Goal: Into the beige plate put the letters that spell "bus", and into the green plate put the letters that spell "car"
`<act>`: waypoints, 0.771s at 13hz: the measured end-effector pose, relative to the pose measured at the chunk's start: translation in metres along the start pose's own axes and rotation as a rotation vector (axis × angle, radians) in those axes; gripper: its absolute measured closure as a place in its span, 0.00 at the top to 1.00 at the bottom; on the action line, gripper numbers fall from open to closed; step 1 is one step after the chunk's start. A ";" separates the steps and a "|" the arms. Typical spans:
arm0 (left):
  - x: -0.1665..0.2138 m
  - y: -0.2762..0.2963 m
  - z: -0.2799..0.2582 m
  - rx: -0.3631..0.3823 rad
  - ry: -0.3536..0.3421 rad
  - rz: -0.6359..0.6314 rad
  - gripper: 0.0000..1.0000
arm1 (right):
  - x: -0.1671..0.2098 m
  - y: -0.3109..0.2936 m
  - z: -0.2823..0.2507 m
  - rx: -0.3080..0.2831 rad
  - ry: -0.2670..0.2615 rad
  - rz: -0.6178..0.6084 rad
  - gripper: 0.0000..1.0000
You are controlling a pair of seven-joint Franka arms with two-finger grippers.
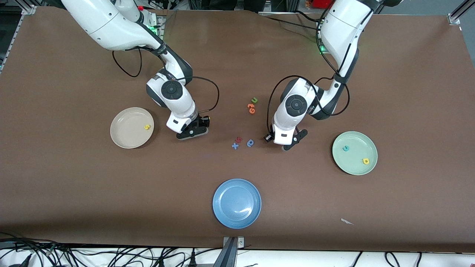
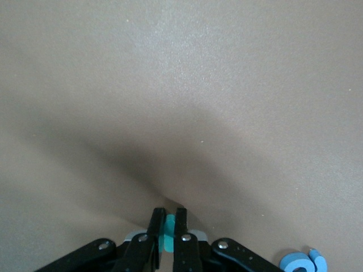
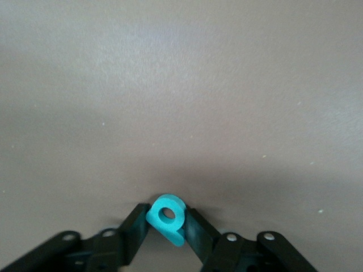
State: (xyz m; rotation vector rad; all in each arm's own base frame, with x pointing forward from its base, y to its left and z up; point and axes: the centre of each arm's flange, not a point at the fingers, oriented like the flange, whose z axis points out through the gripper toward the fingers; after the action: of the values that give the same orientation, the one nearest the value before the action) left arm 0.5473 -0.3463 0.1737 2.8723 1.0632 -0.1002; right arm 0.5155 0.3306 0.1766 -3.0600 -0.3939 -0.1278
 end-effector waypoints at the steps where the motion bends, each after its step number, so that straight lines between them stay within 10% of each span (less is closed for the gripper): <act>1: 0.001 0.000 0.000 0.001 0.002 0.002 0.11 | 0.003 0.006 -0.006 -0.024 -0.007 0.002 0.33; 5: 0.023 -0.006 -0.009 0.050 -0.007 0.067 0.11 | 0.016 0.047 -0.043 -0.106 -0.009 -0.006 0.33; 10: 0.141 -0.045 -0.063 0.127 -0.102 0.421 0.11 | -0.014 0.145 -0.056 -0.168 -0.073 -0.102 0.33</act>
State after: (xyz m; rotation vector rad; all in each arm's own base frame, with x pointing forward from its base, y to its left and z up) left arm 0.6266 -0.2153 0.2222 3.0917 0.4341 -0.2907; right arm 0.5346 0.1832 0.2252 -3.2168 -0.5717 -0.0555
